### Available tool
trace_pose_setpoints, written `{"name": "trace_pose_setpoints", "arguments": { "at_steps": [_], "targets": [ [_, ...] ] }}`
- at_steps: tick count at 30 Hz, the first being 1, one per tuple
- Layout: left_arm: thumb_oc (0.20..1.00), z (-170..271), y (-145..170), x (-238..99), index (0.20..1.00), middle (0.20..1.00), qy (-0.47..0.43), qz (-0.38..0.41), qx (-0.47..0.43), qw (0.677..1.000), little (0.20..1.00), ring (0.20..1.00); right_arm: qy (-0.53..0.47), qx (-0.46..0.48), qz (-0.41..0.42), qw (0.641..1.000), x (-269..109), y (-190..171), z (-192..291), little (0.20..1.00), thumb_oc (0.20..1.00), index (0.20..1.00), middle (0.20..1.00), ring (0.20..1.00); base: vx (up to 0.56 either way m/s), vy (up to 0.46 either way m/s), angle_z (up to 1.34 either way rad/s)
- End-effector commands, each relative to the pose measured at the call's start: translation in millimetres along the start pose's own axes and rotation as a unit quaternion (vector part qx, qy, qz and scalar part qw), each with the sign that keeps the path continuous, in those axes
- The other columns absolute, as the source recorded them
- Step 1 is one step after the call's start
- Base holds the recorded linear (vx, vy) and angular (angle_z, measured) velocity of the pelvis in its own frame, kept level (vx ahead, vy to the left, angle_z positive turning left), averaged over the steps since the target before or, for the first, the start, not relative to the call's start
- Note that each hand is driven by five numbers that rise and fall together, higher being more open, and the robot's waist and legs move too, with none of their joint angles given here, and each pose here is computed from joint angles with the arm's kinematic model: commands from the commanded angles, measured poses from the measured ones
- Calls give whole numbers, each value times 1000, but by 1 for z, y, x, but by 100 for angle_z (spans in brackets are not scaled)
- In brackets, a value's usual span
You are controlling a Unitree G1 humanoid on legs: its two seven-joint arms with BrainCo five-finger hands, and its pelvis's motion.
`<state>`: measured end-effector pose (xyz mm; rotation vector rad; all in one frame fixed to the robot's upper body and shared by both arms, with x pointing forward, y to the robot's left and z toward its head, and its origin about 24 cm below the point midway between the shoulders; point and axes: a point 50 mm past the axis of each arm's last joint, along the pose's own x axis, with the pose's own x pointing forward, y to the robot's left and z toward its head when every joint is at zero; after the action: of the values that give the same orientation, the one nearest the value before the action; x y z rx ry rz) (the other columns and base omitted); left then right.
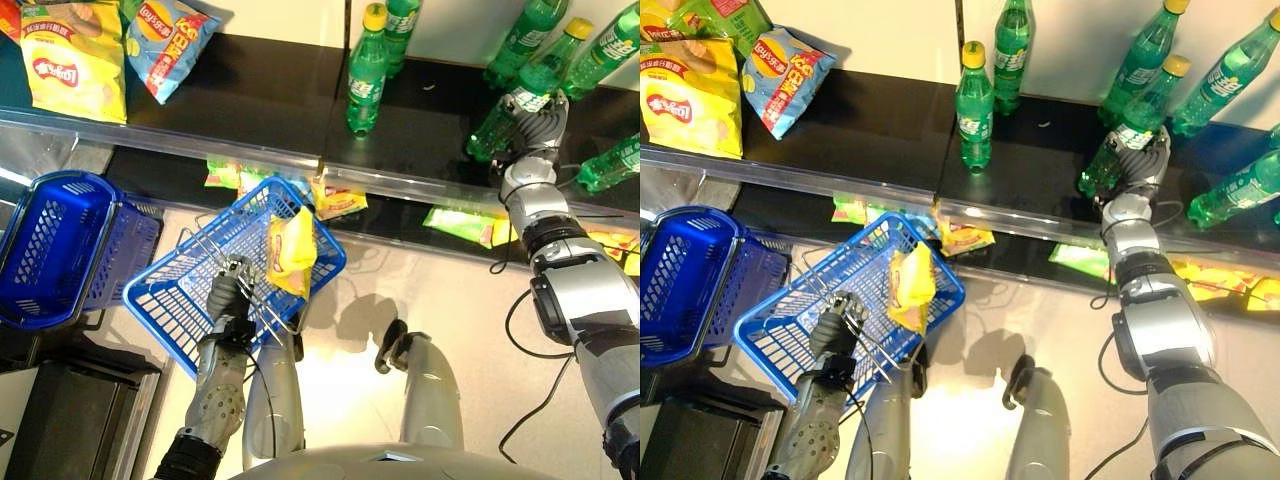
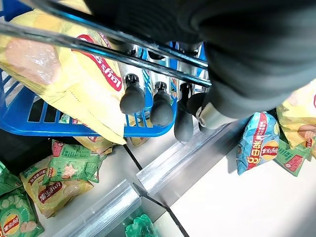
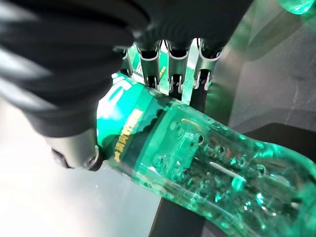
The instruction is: Pick up the snacks into the basket
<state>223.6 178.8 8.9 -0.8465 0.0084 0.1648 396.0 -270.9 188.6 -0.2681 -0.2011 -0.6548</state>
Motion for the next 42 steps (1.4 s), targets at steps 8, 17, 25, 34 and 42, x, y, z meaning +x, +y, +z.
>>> {"name": "trace_pose_setpoints", "arguments": {
  "at_steps": [8,17,25,34,42],
  "targets": [
    [200,26,-46,7,200,200,-95,-101,-25,990,200,200,-158,85,17,984,-42,9,25,200,200,200,200,200,0,0,0],
    [200,29,-41,8,200,200,-113,-90,-24,989,200,200,-160,113,72,978,-100,3,-13,200,200,200,200,200,3,1,0],
    [200,31,-39,7,200,200,-116,-92,-17,989,200,200,-182,135,125,966,-126,2,-13,200,200,200,200,200,15,1,0],
    [200,31,-39,3,200,200,-108,-101,-12,989,200,200,-233,171,210,934,-147,17,13,200,200,200,200,200,3,-1,1],
    [200,32,-49,1,200,200,-97,-135,-23,986,200,200,-229,163,334,900,-167,69,25,200,200,200,200,200,-2,-8,4]
  ]
}}
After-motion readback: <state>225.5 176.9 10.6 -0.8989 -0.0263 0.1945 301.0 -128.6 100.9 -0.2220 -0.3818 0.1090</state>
